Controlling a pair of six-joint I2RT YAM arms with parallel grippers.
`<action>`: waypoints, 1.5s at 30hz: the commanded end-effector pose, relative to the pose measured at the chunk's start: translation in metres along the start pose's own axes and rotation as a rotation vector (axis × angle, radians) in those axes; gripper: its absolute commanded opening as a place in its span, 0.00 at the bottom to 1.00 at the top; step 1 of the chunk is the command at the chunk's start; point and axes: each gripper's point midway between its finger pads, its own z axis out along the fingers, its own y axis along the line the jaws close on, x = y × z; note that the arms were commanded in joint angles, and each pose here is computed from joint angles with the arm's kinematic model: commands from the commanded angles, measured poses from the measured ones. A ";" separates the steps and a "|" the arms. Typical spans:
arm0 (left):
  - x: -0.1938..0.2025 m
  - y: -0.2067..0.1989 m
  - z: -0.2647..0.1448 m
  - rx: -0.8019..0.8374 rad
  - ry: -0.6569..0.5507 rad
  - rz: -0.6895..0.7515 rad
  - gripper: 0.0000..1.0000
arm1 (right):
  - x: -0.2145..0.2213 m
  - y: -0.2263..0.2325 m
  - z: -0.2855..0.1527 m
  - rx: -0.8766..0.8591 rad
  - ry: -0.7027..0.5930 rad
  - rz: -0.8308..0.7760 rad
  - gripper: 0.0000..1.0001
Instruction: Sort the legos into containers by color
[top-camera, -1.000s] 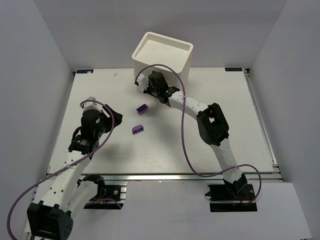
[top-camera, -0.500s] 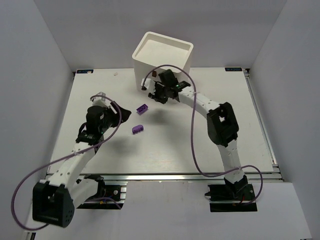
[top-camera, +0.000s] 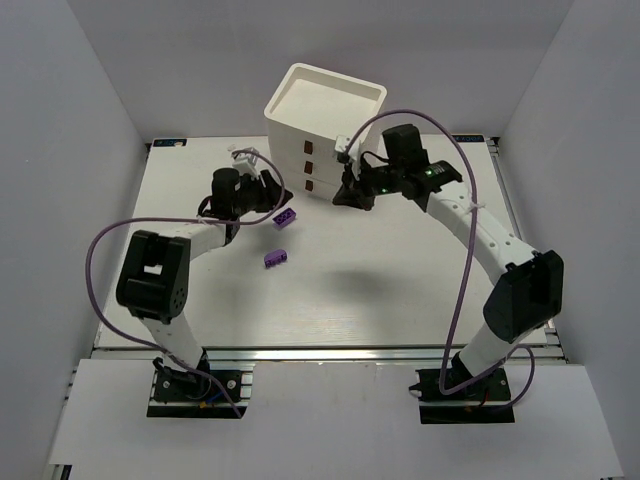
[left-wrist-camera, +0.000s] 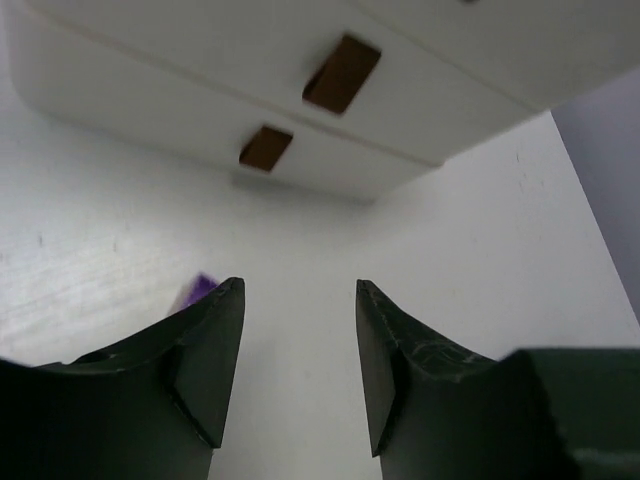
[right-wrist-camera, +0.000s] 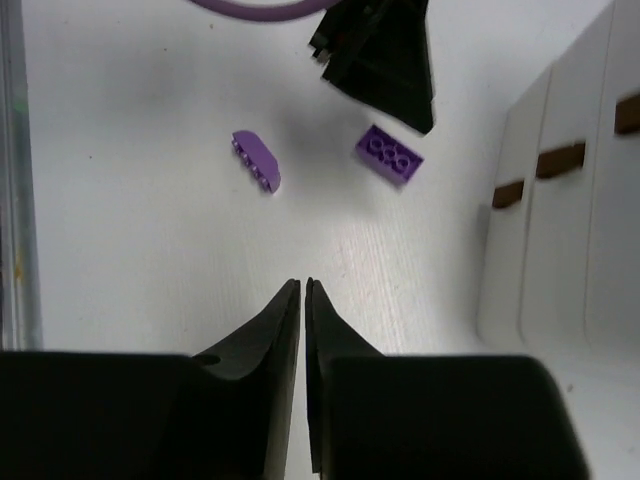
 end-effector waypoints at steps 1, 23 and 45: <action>-0.039 -0.023 0.025 0.087 -0.088 0.136 0.59 | 0.000 0.000 -0.020 0.028 -0.045 0.064 0.13; 0.000 0.008 0.115 -0.063 0.030 0.375 0.68 | 0.024 -0.059 -0.077 0.146 -0.102 0.157 0.28; -0.005 0.016 0.122 -0.128 -0.017 0.327 0.08 | 0.034 -0.070 -0.087 0.131 -0.113 0.206 0.30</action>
